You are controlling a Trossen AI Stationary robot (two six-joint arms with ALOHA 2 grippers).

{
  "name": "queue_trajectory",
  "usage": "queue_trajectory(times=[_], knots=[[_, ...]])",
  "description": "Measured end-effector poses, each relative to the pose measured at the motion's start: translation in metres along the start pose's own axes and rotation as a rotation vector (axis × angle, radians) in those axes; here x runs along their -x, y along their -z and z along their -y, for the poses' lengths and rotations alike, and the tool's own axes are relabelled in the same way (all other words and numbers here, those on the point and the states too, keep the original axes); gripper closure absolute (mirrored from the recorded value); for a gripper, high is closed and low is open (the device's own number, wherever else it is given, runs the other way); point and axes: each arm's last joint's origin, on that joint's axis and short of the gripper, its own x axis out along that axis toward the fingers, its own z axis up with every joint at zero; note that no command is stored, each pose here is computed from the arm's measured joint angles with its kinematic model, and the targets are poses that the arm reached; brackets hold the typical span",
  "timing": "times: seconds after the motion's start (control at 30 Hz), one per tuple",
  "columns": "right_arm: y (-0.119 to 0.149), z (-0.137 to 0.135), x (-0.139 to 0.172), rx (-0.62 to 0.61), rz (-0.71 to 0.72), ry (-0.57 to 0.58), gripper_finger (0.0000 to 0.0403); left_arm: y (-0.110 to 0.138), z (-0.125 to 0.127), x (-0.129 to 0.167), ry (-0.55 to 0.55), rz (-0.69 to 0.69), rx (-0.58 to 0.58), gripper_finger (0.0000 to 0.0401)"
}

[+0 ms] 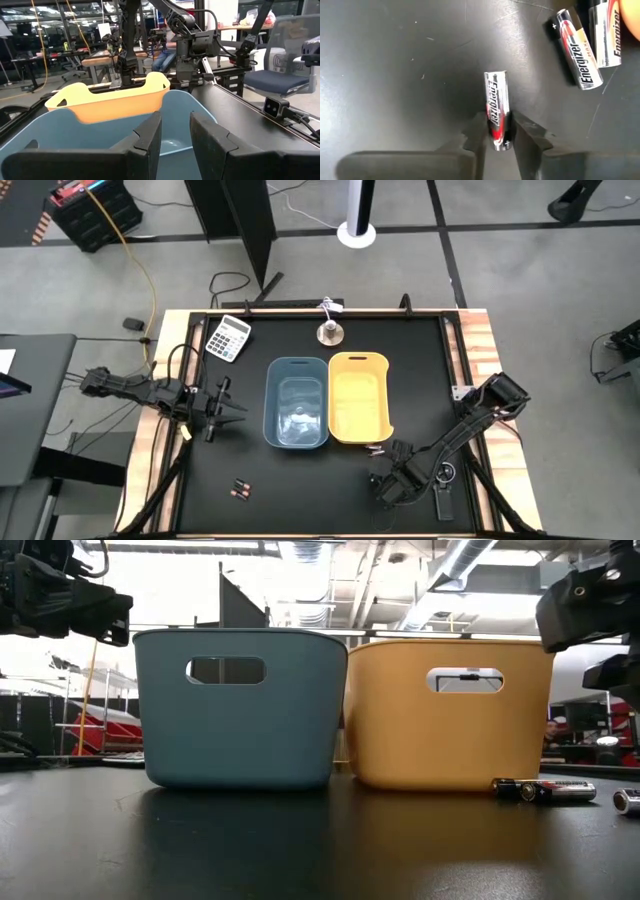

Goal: Sort batteries
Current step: Put the silver battery into the yellow bin

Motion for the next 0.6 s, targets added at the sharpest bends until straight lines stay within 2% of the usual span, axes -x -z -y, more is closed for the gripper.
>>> queue_trajectory(times=[0.2,0.6], knots=[[-0.0003,-0.0004,-0.0001,-0.002,0.006,-0.003,0.0340,0.0000,0.0000,0.0000,0.000,0.000,0.000,0.0303],[0.0020,-0.0028,0.0000,0.011,0.018,-0.007,0.0345,0.0000,0.0000,0.0000,0.000,0.000,0.000,0.0303]])
